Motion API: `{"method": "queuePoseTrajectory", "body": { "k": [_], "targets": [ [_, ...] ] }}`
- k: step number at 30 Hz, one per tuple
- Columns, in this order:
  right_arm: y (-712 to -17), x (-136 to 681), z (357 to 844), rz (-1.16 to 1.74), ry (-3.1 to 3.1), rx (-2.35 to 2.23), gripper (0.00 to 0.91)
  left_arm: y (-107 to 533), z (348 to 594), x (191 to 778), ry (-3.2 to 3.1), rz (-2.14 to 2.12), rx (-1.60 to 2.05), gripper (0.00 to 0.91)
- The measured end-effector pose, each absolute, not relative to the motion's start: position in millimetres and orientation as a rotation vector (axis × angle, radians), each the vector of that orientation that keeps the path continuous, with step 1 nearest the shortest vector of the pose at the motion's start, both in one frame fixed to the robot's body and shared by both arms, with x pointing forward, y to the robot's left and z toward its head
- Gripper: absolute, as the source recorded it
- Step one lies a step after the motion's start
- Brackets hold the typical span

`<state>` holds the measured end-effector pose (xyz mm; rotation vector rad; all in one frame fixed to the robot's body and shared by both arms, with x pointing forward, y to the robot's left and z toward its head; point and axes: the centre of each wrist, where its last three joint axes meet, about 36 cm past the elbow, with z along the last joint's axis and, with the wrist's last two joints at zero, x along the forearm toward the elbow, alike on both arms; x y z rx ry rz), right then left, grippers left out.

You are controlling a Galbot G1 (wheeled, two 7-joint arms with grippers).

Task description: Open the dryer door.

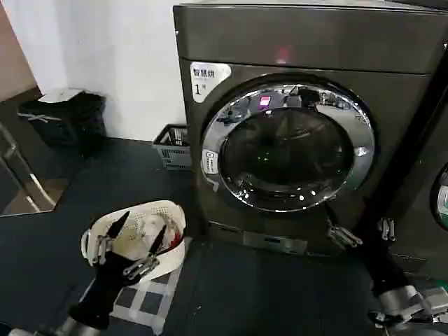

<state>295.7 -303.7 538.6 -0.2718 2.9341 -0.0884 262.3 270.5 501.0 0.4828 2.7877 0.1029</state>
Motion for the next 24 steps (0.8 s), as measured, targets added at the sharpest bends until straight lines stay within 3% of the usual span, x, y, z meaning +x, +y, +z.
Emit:
{"method": "queuePoseTrajectory", "body": {
  "k": [15, 24],
  "targets": [
    [-333, 378, 532, -0.087, 2.926, -0.722, 0.907, 272, 509, 264, 2.753, 0.137, 0.505, 0.907],
    [-309, 444, 531, -0.150, 2.888, -0.882, 0.907, 277, 504, 266, 2.778, 0.151, 0.496, 0.907]
  ]
}}
